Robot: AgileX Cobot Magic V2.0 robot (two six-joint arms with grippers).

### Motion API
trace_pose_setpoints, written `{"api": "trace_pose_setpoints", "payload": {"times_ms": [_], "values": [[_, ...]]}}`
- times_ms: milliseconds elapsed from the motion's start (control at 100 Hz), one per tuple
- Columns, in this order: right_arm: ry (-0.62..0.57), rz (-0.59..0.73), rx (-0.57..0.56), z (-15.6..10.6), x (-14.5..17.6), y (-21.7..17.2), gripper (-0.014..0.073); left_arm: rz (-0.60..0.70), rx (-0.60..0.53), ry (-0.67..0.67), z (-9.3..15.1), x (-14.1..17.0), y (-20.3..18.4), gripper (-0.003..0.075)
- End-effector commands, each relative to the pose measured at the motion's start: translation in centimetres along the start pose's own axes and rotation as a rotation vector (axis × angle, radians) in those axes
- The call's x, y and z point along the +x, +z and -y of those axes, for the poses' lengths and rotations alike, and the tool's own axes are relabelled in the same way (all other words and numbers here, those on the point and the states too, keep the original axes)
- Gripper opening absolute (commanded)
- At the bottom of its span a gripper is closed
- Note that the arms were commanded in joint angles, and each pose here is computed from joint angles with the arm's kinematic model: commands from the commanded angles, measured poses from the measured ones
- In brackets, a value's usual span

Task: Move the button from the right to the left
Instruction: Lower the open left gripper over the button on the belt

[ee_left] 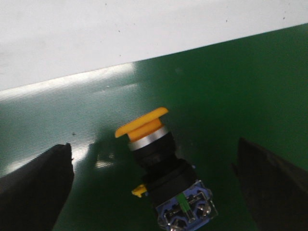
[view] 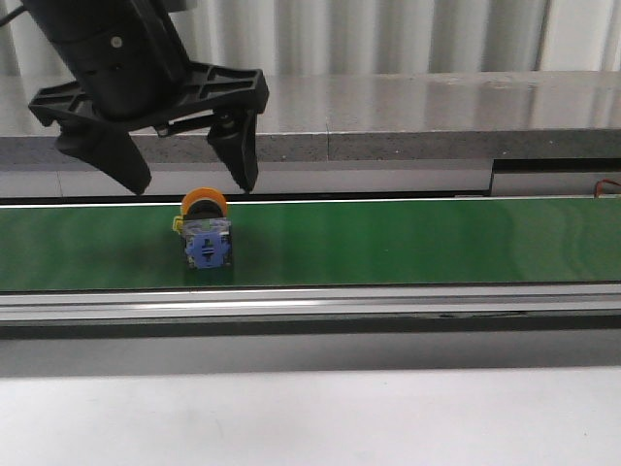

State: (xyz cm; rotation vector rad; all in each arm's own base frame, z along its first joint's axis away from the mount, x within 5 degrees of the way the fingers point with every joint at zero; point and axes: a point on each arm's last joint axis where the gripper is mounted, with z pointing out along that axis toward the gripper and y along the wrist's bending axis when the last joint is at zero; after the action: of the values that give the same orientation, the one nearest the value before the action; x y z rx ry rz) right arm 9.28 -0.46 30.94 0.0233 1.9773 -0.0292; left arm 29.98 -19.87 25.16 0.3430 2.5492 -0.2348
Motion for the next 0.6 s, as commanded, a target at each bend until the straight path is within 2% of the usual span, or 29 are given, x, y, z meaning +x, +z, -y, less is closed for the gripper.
{"api": "trace_pose_setpoints", "payload": {"times_ms": [0,100,280,400,590], "values": [[0.0,0.091,0.015,0.1,-1.3,-0.3,-0.0067,0.071,0.03,-0.003,0.7,-1.2,-1.4,0.0659],[0.0,0.091,0.015,0.1,-1.3,-0.3,-0.0067,0.028,0.012,0.0,0.6,-0.8,-0.6,0.0636],[0.0,0.091,0.015,0.1,-1.3,-0.3,-0.0067,-0.038,-0.015,0.003,0.5,0.0,1.0,0.0498],[0.0,0.091,0.015,0.1,-1.3,-0.3,-0.0067,-0.045,-0.016,0.002,0.5,0.0,1.1,0.0339],[0.0,0.091,0.015,0.1,-1.3,-0.3,-0.0067,-0.036,-0.023,0.015,0.4,0.0,1.0,0.0006]]}}
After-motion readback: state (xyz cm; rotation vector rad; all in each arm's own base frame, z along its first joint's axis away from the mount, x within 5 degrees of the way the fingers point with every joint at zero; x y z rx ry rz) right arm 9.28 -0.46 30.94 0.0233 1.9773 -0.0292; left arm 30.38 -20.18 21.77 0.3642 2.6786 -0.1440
